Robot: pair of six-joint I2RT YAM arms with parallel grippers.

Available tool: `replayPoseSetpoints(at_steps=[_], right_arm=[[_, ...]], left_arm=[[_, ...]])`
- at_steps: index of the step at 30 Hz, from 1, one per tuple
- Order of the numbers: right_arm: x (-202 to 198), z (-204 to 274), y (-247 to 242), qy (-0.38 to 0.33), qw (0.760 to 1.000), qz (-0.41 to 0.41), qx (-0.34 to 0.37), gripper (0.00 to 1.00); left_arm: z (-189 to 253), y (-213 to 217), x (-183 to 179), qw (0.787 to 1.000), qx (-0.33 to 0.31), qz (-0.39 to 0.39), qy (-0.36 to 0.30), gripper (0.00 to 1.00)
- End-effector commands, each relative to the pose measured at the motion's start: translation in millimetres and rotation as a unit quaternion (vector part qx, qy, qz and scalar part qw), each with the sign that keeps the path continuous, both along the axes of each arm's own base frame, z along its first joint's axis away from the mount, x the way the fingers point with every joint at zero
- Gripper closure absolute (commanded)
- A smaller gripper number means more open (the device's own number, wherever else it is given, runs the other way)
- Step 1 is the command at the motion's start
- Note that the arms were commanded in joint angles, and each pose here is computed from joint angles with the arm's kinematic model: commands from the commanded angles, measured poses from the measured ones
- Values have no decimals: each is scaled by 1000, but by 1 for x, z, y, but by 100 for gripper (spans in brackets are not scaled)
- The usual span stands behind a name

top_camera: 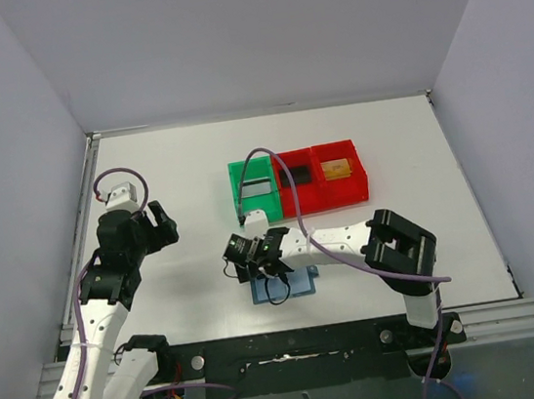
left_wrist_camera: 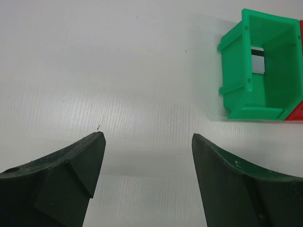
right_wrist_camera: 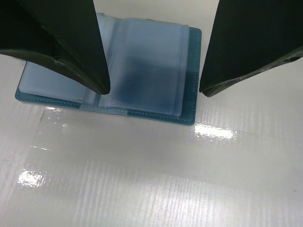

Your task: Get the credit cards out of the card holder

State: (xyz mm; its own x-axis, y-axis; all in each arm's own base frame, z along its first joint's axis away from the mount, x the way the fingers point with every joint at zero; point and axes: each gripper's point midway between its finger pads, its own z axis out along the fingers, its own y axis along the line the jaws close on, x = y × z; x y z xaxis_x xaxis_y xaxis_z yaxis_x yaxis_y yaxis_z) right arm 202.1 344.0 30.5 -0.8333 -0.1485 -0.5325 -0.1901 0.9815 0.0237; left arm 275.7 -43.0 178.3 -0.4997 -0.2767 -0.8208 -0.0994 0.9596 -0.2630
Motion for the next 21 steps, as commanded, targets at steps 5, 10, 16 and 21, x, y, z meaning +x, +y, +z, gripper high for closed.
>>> replayPoseSetpoints(at_steps=[5, 10, 16, 21], right_arm=[[-8, 17, 11, 11, 1000, 8, 22, 25], [-24, -23, -4, 56, 998, -17, -13, 30], [-29, -42, -24, 62, 997, -28, -45, 44], [-27, -37, -17, 52, 998, -11, -18, 57]], left_arm=[[10, 3, 3, 1000, -4, 11, -21, 27], [11, 3, 3, 1000, -4, 10, -22, 27], [11, 3, 3, 1000, -4, 10, -21, 27], [10, 3, 3, 1000, -3, 11, -20, 27]])
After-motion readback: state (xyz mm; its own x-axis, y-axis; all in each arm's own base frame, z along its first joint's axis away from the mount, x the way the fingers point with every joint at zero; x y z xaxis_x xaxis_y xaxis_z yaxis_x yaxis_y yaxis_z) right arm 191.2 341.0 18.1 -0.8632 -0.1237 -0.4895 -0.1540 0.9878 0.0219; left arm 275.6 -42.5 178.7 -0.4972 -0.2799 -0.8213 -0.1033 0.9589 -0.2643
